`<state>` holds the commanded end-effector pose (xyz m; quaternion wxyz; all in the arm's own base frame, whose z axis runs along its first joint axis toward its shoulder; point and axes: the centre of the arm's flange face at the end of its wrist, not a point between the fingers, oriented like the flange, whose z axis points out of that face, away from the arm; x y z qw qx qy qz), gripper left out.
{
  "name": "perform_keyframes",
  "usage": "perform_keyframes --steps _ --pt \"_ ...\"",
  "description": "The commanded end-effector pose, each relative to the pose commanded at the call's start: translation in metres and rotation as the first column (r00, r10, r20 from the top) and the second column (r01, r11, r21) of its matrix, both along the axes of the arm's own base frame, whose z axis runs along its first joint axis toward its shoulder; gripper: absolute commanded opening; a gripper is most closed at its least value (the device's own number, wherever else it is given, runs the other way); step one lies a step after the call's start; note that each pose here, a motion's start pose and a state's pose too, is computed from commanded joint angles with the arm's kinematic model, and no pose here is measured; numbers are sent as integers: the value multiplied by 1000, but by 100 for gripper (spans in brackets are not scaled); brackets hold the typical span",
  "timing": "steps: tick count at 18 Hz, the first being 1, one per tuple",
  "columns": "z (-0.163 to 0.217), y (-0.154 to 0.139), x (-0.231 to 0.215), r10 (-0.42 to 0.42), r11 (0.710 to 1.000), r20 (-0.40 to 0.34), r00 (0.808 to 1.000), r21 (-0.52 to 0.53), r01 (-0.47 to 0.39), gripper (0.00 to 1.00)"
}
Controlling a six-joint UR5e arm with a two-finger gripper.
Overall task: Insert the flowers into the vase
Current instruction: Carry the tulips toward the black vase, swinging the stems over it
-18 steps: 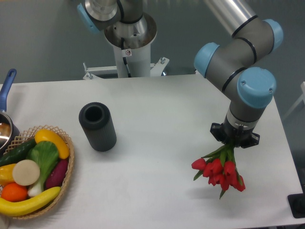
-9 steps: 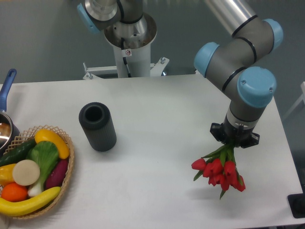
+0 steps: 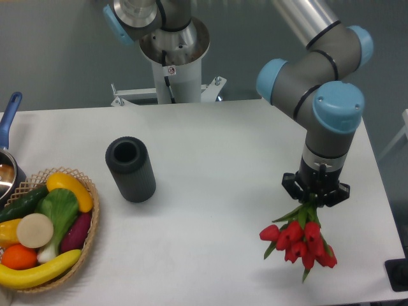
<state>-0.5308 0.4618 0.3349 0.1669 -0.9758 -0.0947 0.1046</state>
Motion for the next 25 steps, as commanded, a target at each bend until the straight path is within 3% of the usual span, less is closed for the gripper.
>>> perform_keyframes --steps 5,10,14,16,19,23,25 --pt "21 22 22 -15 999 -18 1000 47 16 18" --pt "49 60 83 8 995 4 1000 103 -9 14" --pt "69 92 125 -29 978 -54 998 204 40 15" --pt "80 106 140 -9 954 -53 999 298 24 15" --pt "90 117 158 -108 909 6 994 406 96 19" --pt "124 113 190 -264 804 58 963 565 186 19" --pt "136 105 208 -337 750 79 938 624 217 19"
